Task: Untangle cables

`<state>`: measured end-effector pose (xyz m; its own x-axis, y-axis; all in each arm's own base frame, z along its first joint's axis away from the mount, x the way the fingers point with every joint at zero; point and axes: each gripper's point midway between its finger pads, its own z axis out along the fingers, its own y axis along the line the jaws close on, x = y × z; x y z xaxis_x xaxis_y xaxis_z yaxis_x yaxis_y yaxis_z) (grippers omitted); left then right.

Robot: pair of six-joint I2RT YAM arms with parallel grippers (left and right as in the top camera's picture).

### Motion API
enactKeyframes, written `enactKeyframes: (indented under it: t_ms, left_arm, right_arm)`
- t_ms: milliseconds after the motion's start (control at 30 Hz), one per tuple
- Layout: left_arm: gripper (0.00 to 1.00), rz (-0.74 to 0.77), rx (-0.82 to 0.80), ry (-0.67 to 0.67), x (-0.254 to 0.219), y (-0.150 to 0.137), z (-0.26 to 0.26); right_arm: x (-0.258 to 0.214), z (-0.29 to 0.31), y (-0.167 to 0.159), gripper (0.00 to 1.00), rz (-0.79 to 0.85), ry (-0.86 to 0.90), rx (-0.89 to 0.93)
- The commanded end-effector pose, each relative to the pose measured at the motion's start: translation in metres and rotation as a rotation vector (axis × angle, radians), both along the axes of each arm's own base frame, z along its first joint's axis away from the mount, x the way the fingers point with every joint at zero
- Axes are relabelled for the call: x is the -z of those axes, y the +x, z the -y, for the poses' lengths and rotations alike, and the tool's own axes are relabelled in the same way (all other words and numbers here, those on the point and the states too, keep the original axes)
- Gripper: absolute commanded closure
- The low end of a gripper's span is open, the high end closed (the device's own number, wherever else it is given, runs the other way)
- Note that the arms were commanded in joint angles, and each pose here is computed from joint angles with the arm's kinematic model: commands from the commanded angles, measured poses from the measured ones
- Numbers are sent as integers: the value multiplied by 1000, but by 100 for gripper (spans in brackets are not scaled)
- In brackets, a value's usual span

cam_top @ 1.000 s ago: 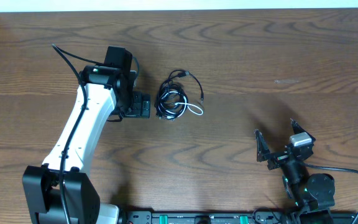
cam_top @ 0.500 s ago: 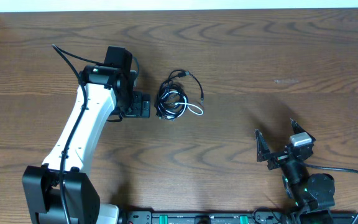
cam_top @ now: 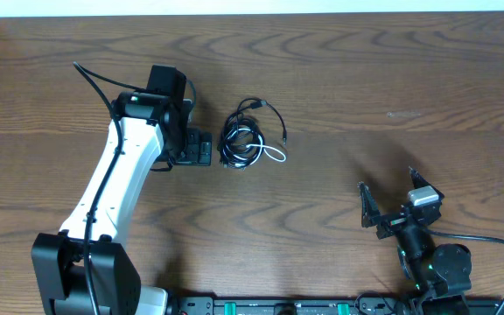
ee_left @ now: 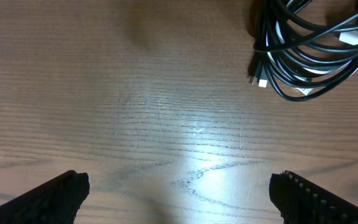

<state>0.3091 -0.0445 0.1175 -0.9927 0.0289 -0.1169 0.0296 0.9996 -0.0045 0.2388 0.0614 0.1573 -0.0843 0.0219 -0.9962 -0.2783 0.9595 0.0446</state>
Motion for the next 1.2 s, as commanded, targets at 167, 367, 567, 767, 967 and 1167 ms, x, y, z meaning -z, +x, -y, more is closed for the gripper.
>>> enactKeyframes:
  t_ms: [167,367,567,767,967,1167]
  left_arm:
    - [2,3,8,12,-2,2,-1]
    - [2,3,8,12,-2,2,-1]
    - [2,3,7,12,-2,2,-1]
    - [2,97,8,-10,-6,24,4]
    - [2,325,12,-304,-33,79,55]
    - [25,399,-99,-260,-39,98,38]
  right_arm:
    - [2,-1,0,1,-1,-9,-2]
    - [2,-1,0,1,-1,-9,-2]
    - [2,-1,0,1,-1,-9,-2]
    - [3,8,2,1,-5,-14,51]
    - [-25,16,4,1,115,-27,93]
    - [-102,19,-8,1,349,2,105]
